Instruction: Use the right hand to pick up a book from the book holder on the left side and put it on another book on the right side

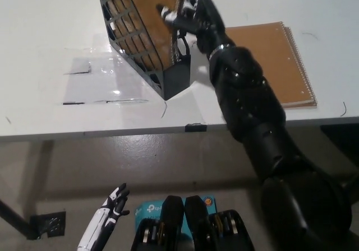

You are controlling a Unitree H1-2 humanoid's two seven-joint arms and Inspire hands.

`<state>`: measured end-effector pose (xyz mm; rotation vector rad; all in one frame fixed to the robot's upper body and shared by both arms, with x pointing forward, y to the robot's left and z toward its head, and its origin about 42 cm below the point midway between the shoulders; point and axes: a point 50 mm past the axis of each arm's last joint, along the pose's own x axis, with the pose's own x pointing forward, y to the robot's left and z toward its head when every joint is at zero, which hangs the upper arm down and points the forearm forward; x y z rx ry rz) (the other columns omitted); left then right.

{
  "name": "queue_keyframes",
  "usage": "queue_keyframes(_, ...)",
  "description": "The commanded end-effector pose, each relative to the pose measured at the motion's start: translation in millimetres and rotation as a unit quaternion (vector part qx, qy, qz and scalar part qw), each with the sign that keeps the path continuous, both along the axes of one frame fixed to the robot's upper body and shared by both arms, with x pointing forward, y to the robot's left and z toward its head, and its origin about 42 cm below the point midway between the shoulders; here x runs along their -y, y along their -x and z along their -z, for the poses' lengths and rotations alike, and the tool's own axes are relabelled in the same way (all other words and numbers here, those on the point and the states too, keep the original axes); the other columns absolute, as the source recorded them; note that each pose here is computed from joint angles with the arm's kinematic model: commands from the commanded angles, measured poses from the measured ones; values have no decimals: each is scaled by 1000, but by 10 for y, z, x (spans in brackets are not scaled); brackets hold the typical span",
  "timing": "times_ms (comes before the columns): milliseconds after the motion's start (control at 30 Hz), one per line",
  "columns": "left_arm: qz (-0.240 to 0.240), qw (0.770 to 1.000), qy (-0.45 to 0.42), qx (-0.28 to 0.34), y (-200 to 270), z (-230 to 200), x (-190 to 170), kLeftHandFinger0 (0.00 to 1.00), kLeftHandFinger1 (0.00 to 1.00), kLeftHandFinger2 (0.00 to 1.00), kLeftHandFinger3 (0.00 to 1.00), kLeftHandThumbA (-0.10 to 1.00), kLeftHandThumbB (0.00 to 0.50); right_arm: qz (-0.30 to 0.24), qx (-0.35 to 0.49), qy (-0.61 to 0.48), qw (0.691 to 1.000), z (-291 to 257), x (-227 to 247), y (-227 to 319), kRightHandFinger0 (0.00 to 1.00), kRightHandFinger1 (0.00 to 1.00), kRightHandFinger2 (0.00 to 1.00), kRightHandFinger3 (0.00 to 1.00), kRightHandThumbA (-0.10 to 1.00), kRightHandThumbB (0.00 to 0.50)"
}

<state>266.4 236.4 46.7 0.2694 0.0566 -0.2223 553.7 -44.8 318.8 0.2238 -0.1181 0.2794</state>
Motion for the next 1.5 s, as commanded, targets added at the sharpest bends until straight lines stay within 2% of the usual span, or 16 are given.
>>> queue_keyframes(0,6,999,-5,34,-86,-114,-18,859,970,1000,1000,987,139,-105,102,-152,977,-1509,-241,171,0,442,821,859,-100,122)
queue_keyframes(167,7,999,-7,32,-96,-117,-10,878,984,1000,1000,1000,148,-118,121,-167,971,-1822,-189,326,0,413,849,864,-100,148)
queue_keyframes(500,10,999,-9,36,-124,-115,0,868,963,1000,1000,1000,153,-154,122,-232,953,-2182,4,443,0,389,852,898,-100,88)
queue_keyframes(600,11,999,-8,38,-136,-122,1,860,958,1000,1000,1000,153,-166,104,-271,942,-2295,80,444,0,376,853,921,-100,98)
queue_keyframes(667,10,999,-6,41,-142,-128,2,854,952,1000,1000,1000,147,-174,78,-304,933,-2393,160,431,0,342,820,1000,-100,114)
queue_keyframes(800,9,999,-6,40,-148,-134,9,831,940,1000,1000,989,136,-182,66,-356,914,-2535,352,391,0,345,846,1000,-100,95)
queue_keyframes(900,8,999,-1,36,-138,-125,19,826,935,1000,1000,974,141,-184,66,-371,908,-2546,481,360,0,340,813,1000,-100,92)
queue_keyframes(967,10,999,-4,38,-140,-122,10,831,937,1000,1000,977,144,-182,62,-386,902,-2533,602,326,0,296,721,1000,-100,88)
queue_keyframes(1000,11,999,-4,39,-141,-119,6,832,937,1000,1000,977,143,-178,63,-390,901,-2522,680,307,0,313,755,1000,-100,87)
queue_keyframes(1033,11,999,-4,40,-142,-120,3,829,930,1000,1000,978,144,-176,62,-393,901,-2514,725,298,0,271,689,1000,-100,71)
queue_keyframes(1100,10,999,-7,40,-137,-122,-1,823,924,993,1000,979,146,-160,59,-401,900,-2484,871,266,0,277,739,1000,-100,87)
queue_keyframes(1233,8,999,-9,35,-126,-99,-4,817,919,987,1000,981,144,-141,53,-410,899,-2413,1160,191,0,254,761,1000,-100,77)
queue_keyframes(1267,8,999,-9,34,-123,-95,-5,808,917,984,1000,982,146,-137,52,-411,900,-2406,1201,183,0,224,699,1000,-100,83)
queue_keyframes(1300,7,999,-7,33,-121,-86,-5,808,916,983,1000,982,147,-126,54,-411,901,-2382,1310,168,0,254,747,1000,-100,82)
queue_keyframes(1367,6,999,-9,32,-118,-85,-8,806,908,980,1000,979,143,-117,53,-408,904,-2349,1431,147,0,260,763,1000,-100,78)
queue_keyframes(1467,6,1000,-11,26,-104,-75,-14,806,907,990,1000,970,146,-103,50,-408,906,-2249,1657,117,0,275,717,1000,-100,65)
